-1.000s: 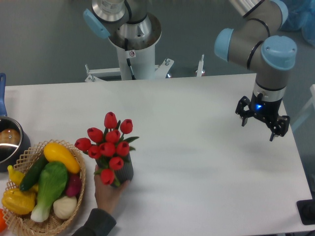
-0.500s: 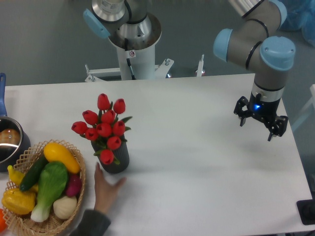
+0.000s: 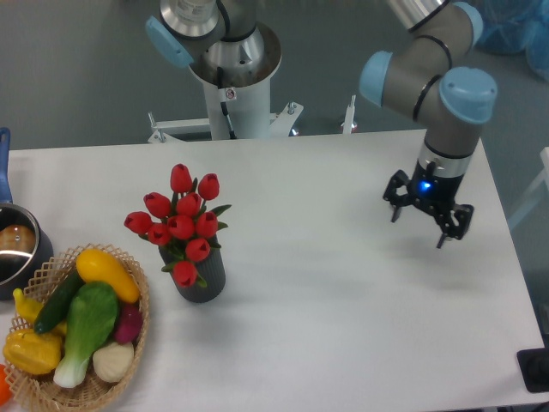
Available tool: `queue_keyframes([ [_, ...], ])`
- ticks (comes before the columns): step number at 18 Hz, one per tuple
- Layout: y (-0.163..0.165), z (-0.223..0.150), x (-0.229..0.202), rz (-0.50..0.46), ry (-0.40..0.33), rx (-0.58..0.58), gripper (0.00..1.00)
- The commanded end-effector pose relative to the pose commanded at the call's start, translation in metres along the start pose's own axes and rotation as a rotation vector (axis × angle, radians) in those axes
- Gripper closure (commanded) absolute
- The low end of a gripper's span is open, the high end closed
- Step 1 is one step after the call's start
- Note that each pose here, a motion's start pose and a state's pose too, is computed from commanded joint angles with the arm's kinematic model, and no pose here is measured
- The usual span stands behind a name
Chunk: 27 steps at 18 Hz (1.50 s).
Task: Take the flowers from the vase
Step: 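Move the open gripper toward the tulip stems above the grey vase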
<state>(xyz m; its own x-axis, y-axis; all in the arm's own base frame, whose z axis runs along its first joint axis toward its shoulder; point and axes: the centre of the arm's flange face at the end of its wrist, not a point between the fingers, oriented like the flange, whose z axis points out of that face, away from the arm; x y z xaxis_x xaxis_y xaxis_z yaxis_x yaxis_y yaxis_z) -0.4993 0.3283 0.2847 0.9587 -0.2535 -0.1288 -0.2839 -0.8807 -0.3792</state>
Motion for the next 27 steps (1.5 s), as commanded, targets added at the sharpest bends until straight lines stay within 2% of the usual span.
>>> queue_keyframes([
  [1,-0.005,-0.005,0.001,0.001,-0.006,0.023,0.00],
  [3,-0.021,-0.011,0.014,-0.064,0.003,0.094,0.00],
  [5,-0.026,-0.010,0.029,-0.066,0.021,0.150,0.00],
  [8,-0.042,-0.014,0.050,-0.080,0.051,0.321,0.00],
  [10,-0.056,-0.017,0.062,-0.080,0.073,0.433,0.00],
  [12,-0.089,-0.008,0.075,-0.045,0.123,0.533,0.00],
  [14,-0.105,-0.006,0.083,-0.034,0.153,0.616,0.00],
  [18,-0.128,-0.005,0.096,-0.006,0.187,0.692,0.00],
  [21,-0.145,0.006,0.114,0.018,0.229,0.699,0.00],
  [27,-0.150,0.006,0.145,0.007,0.274,0.716,0.00],
])
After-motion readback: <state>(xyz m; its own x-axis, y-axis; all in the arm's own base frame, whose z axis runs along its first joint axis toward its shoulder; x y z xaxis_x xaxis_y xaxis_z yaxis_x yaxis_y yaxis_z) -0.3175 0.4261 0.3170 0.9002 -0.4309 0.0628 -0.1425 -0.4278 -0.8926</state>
